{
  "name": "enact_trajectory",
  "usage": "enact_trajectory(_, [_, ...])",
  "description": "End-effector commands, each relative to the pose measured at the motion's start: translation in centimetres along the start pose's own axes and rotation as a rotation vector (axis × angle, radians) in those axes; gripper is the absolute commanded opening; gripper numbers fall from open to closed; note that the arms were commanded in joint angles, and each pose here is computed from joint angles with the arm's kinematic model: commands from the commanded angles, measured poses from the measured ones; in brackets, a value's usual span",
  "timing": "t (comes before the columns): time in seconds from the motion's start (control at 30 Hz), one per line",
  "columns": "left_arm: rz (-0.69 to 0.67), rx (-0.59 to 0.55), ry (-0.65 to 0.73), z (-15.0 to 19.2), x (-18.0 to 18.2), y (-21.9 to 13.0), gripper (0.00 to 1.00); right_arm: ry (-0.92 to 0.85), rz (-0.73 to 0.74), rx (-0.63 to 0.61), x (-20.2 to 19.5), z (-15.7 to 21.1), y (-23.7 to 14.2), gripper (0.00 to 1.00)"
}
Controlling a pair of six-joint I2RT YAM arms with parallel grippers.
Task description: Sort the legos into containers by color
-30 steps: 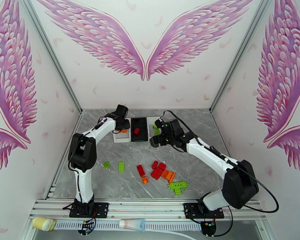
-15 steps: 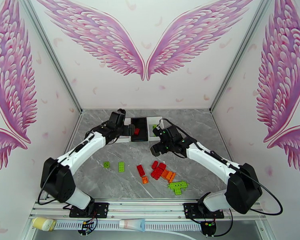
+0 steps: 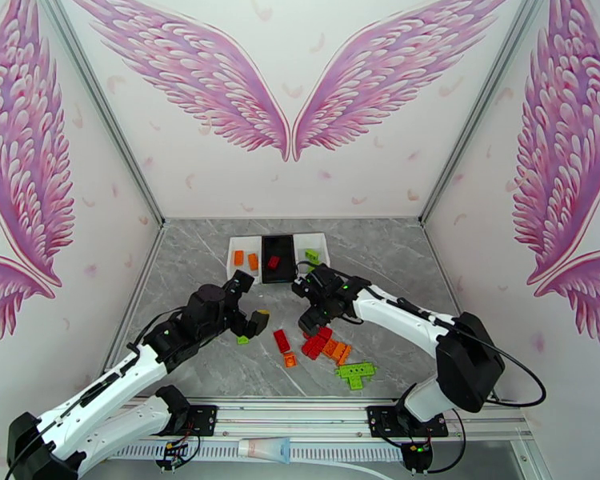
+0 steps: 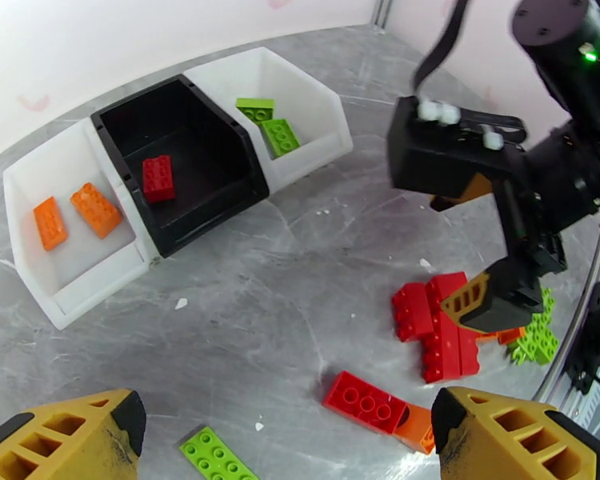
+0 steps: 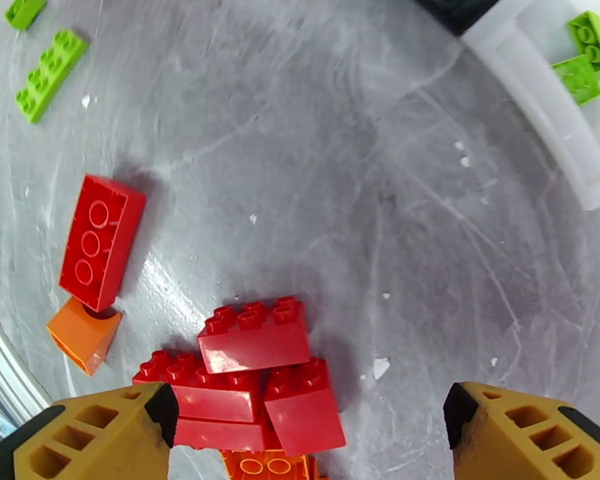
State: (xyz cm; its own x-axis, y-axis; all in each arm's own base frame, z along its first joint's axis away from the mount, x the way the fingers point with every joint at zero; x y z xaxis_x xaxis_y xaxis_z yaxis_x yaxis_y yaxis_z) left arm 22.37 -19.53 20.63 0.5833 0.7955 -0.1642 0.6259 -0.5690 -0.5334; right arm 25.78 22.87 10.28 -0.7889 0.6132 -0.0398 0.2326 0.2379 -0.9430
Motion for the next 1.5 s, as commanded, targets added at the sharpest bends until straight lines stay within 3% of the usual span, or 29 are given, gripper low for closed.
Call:
enact_trajectory(0.0, [0.047, -0.029, 0.071, 0.2, -1.1, 0.1, 0.99, -0.035, 0.003, 0.045, 0.4, -0.3, 1.0, 0.94])
enact_trajectory(0.2, [0.153, -0.046, 0.134, 0.1, -3.3, 0.5, 0.99, -0.046, -0.021, 0.11, 1.0, 0.3, 3.9, 0.94])
enact_trajectory(0.47, [0.18, -0.032, 0.16, 0.3, -3.8, 0.9, 0.99, 0.003, -0.043, 0.177, 1.2, 0.7, 6.1, 0.84])
enact_trajectory(0.9, [0.193, -0.039, 0.173, -0.1, -4.2, 1.6, 0.99, 0.02, 0.001, 0.158, 0.6, 0.3, 5.5, 0.5])
enact_trajectory(1.13, [0.171, -0.061, 0.192, -0.5, -4.2, 2.3, 0.99, 0.135, 0.008, 0.01, 0.0, -2.1, 2.9, 0.46])
enact_trajectory(1.47, [0.121, -0.119, 0.164, -0.6, -4.3, 2.8, 0.99, 0.304, 0.103, -0.292, -4.9, -9.6, -1.3, 0.45])
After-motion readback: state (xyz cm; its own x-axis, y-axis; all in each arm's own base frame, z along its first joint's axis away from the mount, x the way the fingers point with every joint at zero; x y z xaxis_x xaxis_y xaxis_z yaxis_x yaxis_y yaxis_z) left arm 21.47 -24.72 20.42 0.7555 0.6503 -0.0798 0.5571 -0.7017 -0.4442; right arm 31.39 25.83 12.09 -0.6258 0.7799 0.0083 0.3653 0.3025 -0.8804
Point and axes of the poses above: each hand's point on the last joint's axis, 136 mm out from that joint toward the fingers, its own y axis out along the fingers, its own x axis along the line the jaws close on, z = x × y, the point moved 2 cm from there along -y, back along the fingers, and after that the axes turned 4 degrees about -y, right-handed, at the moved point
